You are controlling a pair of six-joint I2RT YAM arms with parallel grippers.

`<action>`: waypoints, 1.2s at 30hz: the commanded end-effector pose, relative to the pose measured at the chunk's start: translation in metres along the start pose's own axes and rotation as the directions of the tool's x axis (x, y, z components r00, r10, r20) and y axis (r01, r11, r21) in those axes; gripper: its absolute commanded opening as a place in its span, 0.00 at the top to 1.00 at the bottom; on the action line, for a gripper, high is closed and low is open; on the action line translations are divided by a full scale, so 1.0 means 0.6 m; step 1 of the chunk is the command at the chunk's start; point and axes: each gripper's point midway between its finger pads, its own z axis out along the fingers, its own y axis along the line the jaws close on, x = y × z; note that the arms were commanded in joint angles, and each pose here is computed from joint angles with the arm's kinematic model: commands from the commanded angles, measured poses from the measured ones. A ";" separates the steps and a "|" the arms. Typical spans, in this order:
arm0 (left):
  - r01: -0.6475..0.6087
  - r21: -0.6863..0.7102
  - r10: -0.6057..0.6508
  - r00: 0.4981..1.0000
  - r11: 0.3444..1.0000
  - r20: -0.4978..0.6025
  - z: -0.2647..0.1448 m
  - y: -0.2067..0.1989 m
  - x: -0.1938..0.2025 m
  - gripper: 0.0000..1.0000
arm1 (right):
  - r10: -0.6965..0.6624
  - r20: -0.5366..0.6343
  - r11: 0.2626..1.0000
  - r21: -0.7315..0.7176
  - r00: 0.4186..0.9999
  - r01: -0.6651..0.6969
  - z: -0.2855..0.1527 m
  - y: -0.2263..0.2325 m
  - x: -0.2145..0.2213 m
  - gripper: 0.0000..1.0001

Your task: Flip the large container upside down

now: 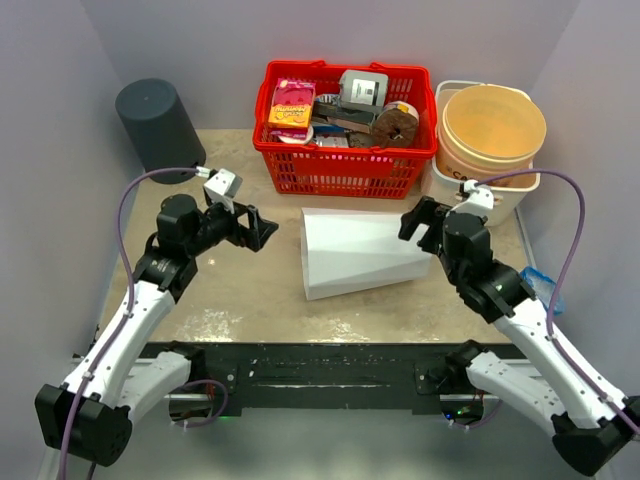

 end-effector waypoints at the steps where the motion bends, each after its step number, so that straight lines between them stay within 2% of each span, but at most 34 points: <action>1: -0.078 0.041 0.073 0.991 0.996 0.113 -0.014 -0.024 -0.038 0.01 | 0.002 -0.058 1.000 -0.024 0.998 -0.004 0.030 -0.036 0.002 0.01; 2: -0.082 0.066 0.074 0.991 0.994 0.114 -0.014 -0.032 -0.037 0.01 | 0.008 -0.082 0.998 -0.065 0.997 -0.013 0.031 -0.033 0.014 0.01; 7: -0.057 0.158 0.046 0.996 0.986 0.074 0.000 -0.054 -0.023 0.01 | 0.056 -0.092 0.996 -0.066 0.994 -0.062 0.048 -0.084 0.029 0.01; 9: -0.041 0.166 0.034 0.998 0.985 0.046 0.007 -0.057 -0.015 0.01 | 0.069 -0.129 0.989 -0.120 0.989 -0.085 0.055 -0.082 0.048 0.01; 12: -0.021 0.153 0.021 1.000 0.988 0.004 0.017 -0.055 -0.003 0.01 | 0.095 -0.113 0.989 -0.104 0.989 -0.107 0.066 -0.101 0.051 0.01; 18: 0.062 0.142 -0.059 0.998 0.988 -0.026 0.028 -0.077 0.007 0.01 | 0.052 -0.136 0.994 -0.093 0.989 -0.065 0.076 -0.113 0.068 0.01; 24: 0.173 0.178 -0.177 0.984 0.969 0.006 0.042 -0.120 0.012 0.01 | 0.063 -0.137 0.981 -0.173 0.989 -0.086 0.071 -0.092 0.074 0.01; 30: 0.208 0.166 -0.209 0.978 0.964 -0.015 0.068 -0.143 0.010 0.01 | 0.060 -0.163 0.976 -0.197 0.985 -0.092 0.084 -0.086 0.081 0.01; 36: 0.253 0.104 -0.250 0.967 0.962 -0.045 0.097 -0.137 0.025 0.02 | 0.056 -0.171 0.977 -0.191 0.984 -0.089 0.088 -0.088 0.083 0.01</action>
